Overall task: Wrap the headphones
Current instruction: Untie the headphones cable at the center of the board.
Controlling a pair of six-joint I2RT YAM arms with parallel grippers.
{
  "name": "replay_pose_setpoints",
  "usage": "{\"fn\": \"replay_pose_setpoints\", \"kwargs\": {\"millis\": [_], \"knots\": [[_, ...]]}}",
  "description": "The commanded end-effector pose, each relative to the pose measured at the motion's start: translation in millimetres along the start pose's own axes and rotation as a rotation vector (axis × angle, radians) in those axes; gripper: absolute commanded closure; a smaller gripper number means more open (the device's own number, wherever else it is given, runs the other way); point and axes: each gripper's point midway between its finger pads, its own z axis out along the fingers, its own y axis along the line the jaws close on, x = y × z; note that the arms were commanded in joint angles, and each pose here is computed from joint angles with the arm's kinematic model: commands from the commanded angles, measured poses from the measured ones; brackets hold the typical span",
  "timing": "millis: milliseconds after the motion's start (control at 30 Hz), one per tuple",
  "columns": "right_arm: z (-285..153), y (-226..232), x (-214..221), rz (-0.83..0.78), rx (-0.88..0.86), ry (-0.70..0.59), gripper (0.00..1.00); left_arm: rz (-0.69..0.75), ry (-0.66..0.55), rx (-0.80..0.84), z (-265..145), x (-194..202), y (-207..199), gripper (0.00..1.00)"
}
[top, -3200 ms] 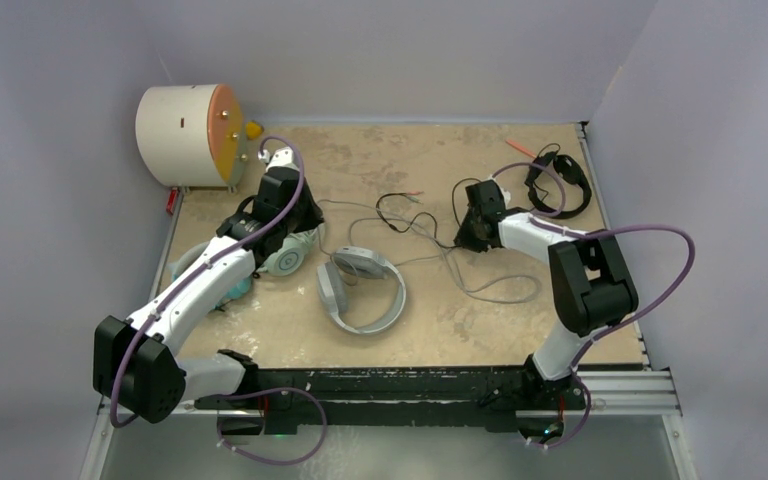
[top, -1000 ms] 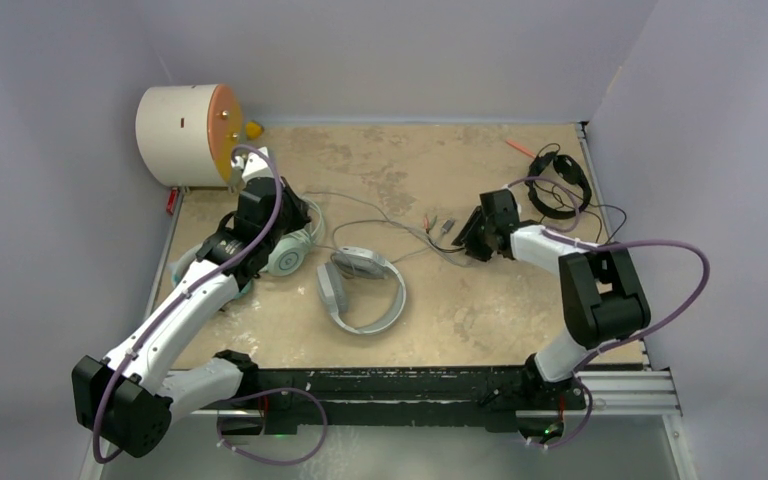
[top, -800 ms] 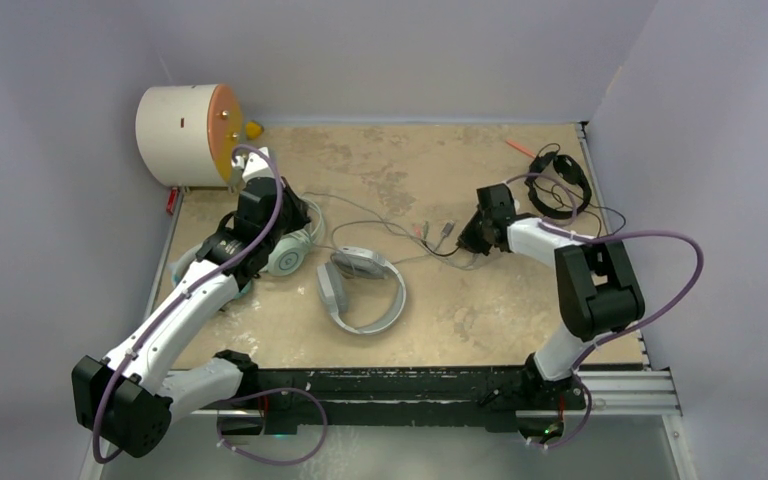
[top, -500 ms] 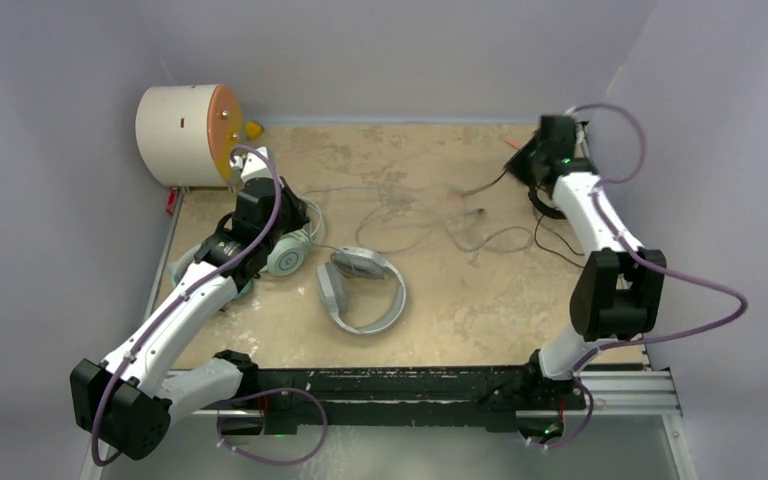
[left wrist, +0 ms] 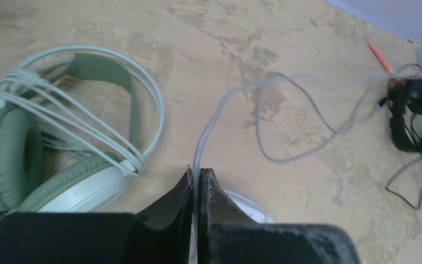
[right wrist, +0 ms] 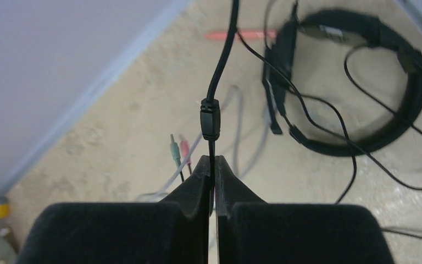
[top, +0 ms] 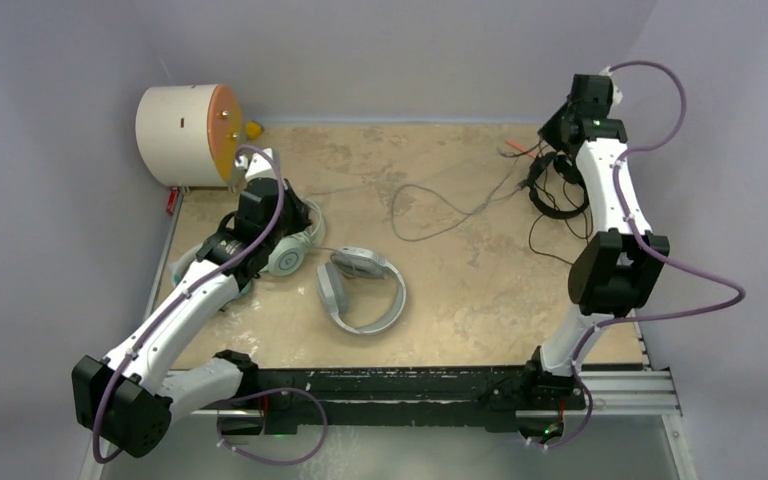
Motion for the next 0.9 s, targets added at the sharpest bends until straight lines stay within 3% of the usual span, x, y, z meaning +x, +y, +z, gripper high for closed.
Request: {"fn": "replay_pose_setpoints", "kwargs": {"millis": [0, 67, 133, 233, 367, 433, 500, 600, 633, 767, 867], "knots": [[-5, -37, 9, -0.001, 0.1, 0.036, 0.99, -0.096, -0.114, -0.261, -10, -21, 43, 1.0], [-4, -60, 10, 0.081, 0.135, 0.056, 1.0, -0.182, -0.19, -0.435, -26, -27, 75, 0.97], [-6, -82, 8, 0.154, 0.175, 0.059, 1.0, -0.232, -0.242, -0.491, -39, -30, 88, 0.99], [-6, -94, 7, 0.167, 0.186, 0.043, 1.0, -0.271, -0.268, -0.456, -45, -30, 88, 1.0], [-1, -101, 7, 0.173, 0.23, 0.041, 1.0, -0.224, -0.263, -0.275, -35, -35, 59, 1.0], [-4, -112, 4, 0.2, 0.311, 0.031, 1.0, -0.263, -0.279, -0.33, -43, -41, 66, 1.0], [-3, -113, 3, 0.185, 0.311, 0.032, 0.92, -0.258, -0.311, -0.355, -49, -51, 68, 1.0], [0, -113, 11, 0.176, 0.3, 0.056, 0.43, -0.154, -0.288, -0.206, -44, -59, 40, 1.0], [0, -113, 12, 0.175, 0.295, 0.06, 0.32, -0.115, -0.271, -0.132, -43, -60, 26, 1.0], [-1, -85, 31, 0.056, 0.114, 0.078, 0.25, 0.074, -0.196, 0.326, -54, -57, -58, 0.97], [-14, -49, 64, -0.081, -0.007, 0.143, 0.25, 0.117, -0.14, 0.539, -65, -51, -97, 0.93]]}}
